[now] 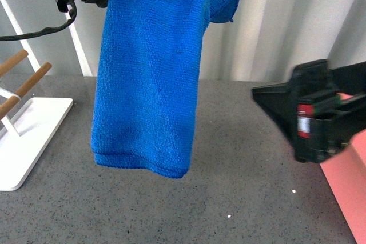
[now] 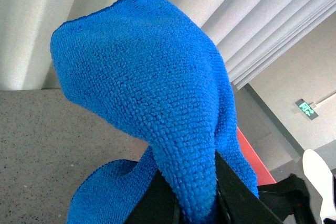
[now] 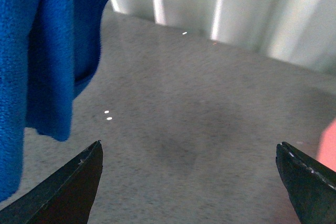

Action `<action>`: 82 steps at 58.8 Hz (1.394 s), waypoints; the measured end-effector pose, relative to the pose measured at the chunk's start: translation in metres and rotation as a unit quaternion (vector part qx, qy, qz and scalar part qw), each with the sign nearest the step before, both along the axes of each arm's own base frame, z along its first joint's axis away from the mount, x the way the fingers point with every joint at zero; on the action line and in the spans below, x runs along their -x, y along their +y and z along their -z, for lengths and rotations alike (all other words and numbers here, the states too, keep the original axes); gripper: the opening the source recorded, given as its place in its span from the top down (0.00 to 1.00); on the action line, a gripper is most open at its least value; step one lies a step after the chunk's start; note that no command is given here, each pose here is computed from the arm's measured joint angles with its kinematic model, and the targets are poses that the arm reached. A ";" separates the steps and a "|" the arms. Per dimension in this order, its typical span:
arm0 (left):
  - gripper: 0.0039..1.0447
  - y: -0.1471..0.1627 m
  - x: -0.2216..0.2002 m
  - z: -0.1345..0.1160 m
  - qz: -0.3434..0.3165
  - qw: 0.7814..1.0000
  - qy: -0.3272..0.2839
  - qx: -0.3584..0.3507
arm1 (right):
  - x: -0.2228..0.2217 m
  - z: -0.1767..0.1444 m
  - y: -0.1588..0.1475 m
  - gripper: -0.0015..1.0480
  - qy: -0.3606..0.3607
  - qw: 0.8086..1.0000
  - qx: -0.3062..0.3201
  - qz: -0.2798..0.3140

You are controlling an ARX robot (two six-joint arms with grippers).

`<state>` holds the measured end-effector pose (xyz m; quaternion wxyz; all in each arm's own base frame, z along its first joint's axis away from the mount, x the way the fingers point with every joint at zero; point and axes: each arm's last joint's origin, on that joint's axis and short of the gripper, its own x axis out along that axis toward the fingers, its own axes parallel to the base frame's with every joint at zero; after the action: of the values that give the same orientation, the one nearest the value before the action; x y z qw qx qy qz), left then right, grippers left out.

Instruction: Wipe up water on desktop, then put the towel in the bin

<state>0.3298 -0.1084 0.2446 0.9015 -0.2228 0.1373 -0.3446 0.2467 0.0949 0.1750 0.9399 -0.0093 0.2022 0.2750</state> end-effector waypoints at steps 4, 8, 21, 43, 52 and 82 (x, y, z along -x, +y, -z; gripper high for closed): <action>0.95 0.000 0.000 0.000 0.000 1.000 0.000 0.000 | -0.008 0.002 0.012 0.07 0.019 0.999 -0.027 -0.019; 0.95 0.000 0.000 0.000 0.001 1.000 0.000 0.000 | -0.012 0.000 0.022 0.07 0.026 0.998 -0.045 -0.038; 0.95 0.000 0.000 0.000 0.001 1.000 0.000 0.000 | -0.015 -0.008 0.038 0.07 0.026 0.994 -0.069 -0.081; 0.95 0.000 0.000 0.000 0.001 1.000 0.000 0.000 | -0.020 -0.012 0.045 0.07 0.042 0.987 -0.103 -0.115; 0.95 0.000 0.000 0.000 0.001 1.000 0.000 0.000 | -0.015 -0.021 0.042 0.07 0.035 0.984 -0.126 -0.124; 0.95 0.000 0.000 0.000 0.001 1.000 0.000 0.000 | -0.020 -0.030 0.040 0.07 0.032 0.973 -0.163 -0.161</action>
<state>0.3297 -0.1087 0.2446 0.9013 -0.2228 0.1374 -0.3451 0.2668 0.1348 0.2053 0.8652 0.1207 0.1802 0.4521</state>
